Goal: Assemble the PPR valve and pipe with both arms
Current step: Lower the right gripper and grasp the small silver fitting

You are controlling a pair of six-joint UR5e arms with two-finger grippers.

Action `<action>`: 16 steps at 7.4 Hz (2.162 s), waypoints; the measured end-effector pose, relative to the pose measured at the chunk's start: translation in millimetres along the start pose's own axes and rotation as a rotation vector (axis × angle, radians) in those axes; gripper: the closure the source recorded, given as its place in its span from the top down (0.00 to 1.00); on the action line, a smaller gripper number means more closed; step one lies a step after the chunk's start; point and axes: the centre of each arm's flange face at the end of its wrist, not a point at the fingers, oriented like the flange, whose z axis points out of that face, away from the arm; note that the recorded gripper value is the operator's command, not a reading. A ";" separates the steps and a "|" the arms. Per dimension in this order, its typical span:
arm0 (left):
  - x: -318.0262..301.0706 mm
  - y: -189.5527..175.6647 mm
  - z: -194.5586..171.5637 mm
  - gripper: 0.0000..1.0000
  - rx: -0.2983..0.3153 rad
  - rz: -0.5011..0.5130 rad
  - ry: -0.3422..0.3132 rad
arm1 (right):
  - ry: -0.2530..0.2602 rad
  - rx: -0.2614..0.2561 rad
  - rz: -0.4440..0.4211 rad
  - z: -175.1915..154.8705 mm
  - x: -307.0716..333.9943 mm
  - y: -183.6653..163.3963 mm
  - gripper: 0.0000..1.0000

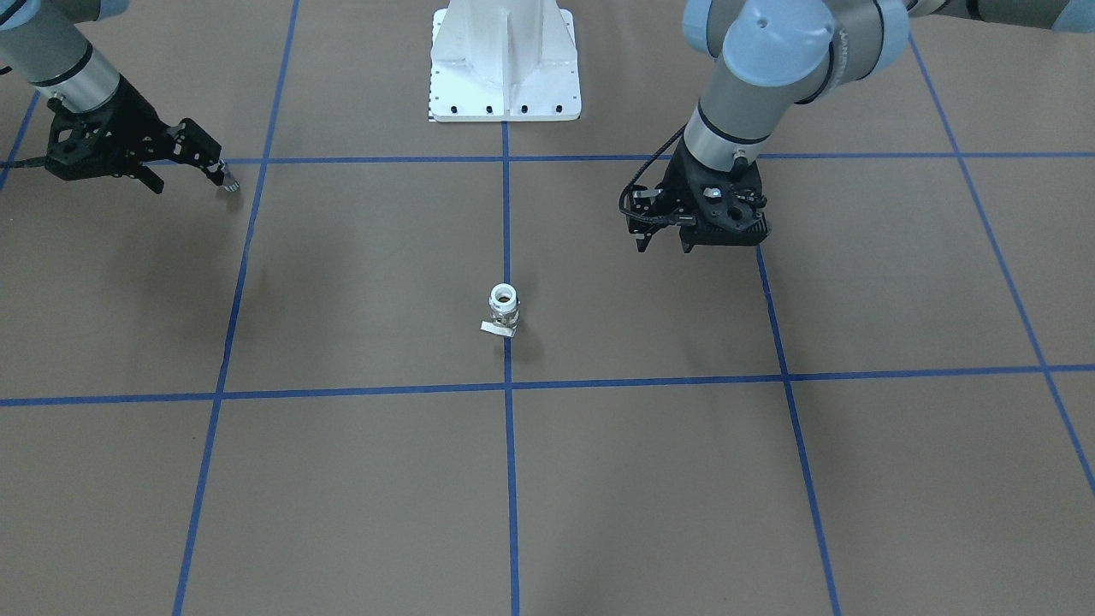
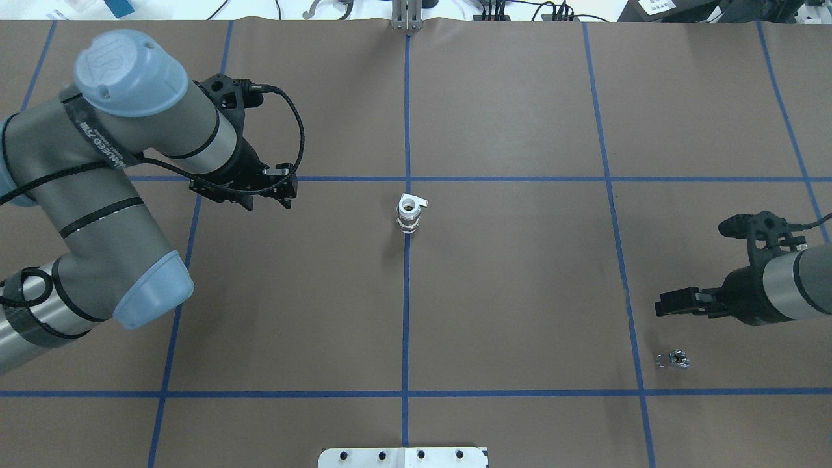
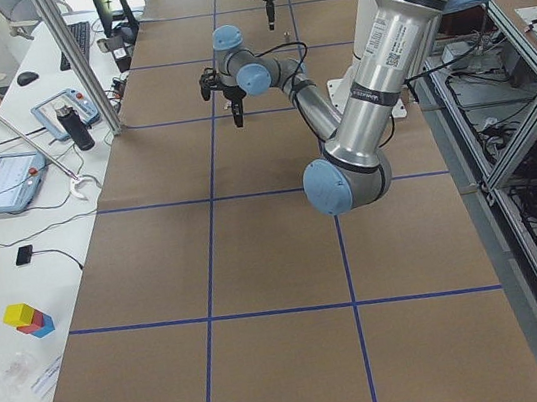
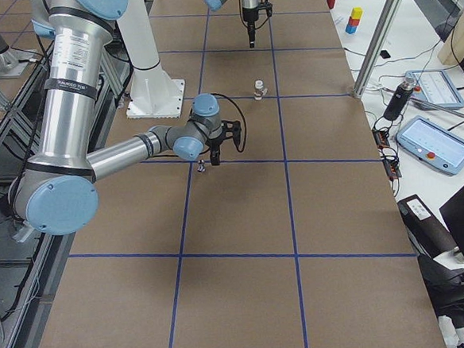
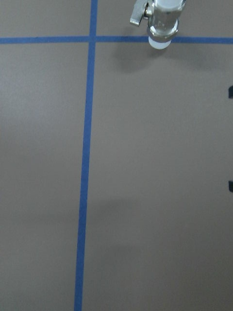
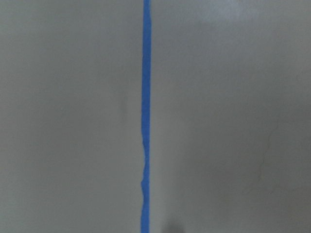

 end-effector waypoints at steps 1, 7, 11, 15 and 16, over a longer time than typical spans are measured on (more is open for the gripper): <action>-7.5 -0.8 -1.3 0.65 0.002 0.005 -0.005 | 0.010 -0.001 0.033 5.2 -7.4 14.1 0.92; -16.9 -0.4 2.4 0.66 -0.002 0.004 -0.016 | 0.085 0.003 0.058 30.6 -4.7 47.0 0.85; -18.4 0.3 2.8 0.66 -0.003 0.001 -0.017 | 0.117 -0.012 0.062 41.5 -4.1 53.0 0.77; -18.5 0.3 3.4 0.66 -0.003 0.001 -0.018 | 0.122 -0.018 0.066 45.1 -3.4 55.1 0.31; -18.4 0.2 3.2 0.66 -0.003 0.001 -0.017 | 0.123 -0.019 0.067 45.5 -2.8 55.3 0.21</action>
